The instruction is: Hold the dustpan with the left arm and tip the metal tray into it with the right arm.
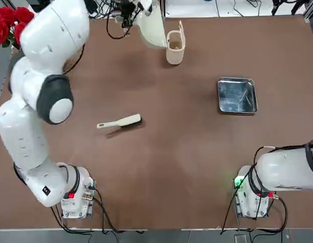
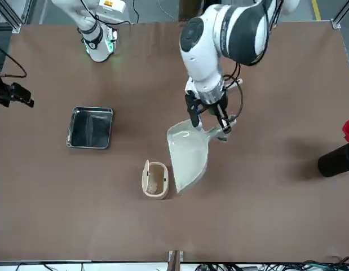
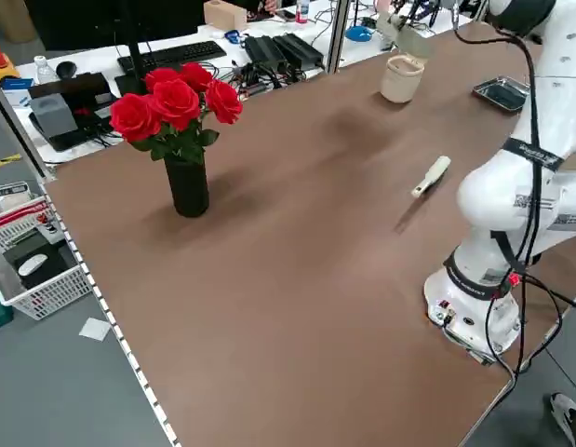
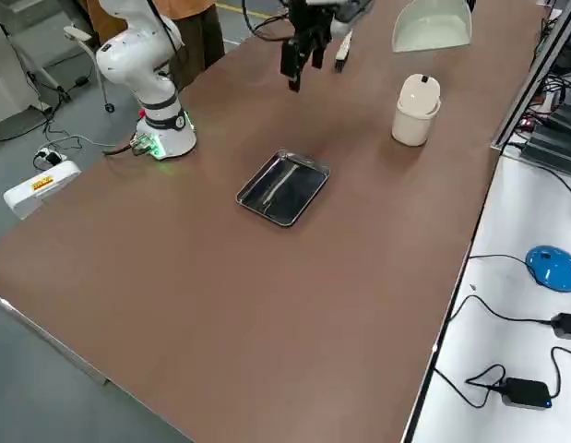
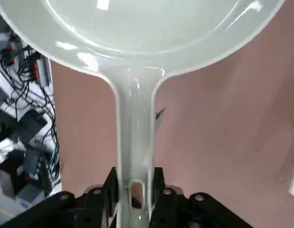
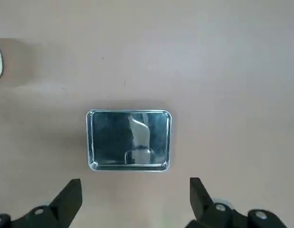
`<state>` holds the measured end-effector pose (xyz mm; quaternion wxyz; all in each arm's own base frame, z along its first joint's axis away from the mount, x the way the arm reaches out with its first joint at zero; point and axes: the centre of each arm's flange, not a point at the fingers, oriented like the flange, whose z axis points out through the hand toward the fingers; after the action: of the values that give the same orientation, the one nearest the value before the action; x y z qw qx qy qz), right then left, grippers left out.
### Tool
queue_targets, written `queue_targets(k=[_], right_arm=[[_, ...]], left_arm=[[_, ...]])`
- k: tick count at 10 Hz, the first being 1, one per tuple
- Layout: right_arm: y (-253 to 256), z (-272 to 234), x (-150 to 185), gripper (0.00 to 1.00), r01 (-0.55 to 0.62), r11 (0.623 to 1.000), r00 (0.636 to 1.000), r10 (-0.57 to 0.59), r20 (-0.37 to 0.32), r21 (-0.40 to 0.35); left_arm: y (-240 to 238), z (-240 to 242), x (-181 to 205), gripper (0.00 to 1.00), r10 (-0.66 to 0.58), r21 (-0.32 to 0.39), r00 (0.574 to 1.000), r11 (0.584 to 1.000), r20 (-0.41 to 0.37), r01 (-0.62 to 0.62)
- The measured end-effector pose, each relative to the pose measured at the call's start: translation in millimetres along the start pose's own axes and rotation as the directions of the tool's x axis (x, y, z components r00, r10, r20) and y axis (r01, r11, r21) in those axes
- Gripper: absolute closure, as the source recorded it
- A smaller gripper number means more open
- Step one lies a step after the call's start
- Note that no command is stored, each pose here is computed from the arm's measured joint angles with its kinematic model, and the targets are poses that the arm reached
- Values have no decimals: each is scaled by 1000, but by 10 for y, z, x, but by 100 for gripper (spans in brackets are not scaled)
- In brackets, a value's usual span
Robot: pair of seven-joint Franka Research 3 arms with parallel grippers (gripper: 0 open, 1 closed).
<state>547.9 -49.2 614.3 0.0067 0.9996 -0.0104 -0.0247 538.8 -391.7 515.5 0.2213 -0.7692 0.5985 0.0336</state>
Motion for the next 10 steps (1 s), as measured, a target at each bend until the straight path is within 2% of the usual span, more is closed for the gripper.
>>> queue_targets(k=[1,4,10], right_arm=[[-1,-26,-9,0,1,1000,1000,-1,-3,-3],[-2,-80,-9,0,1,1000,1000,-1,-15,-5],[-72,-222,-70,0,4,1000,1000,-4,-2,-3]], left_arm=[[68,92,-219,67,11,6,999,1000,-41,-11],[171,658,-873,67,80,-40,988,996,-131,-85],[469,2305,-1434,67,194,-61,960,976,-200,-209]])
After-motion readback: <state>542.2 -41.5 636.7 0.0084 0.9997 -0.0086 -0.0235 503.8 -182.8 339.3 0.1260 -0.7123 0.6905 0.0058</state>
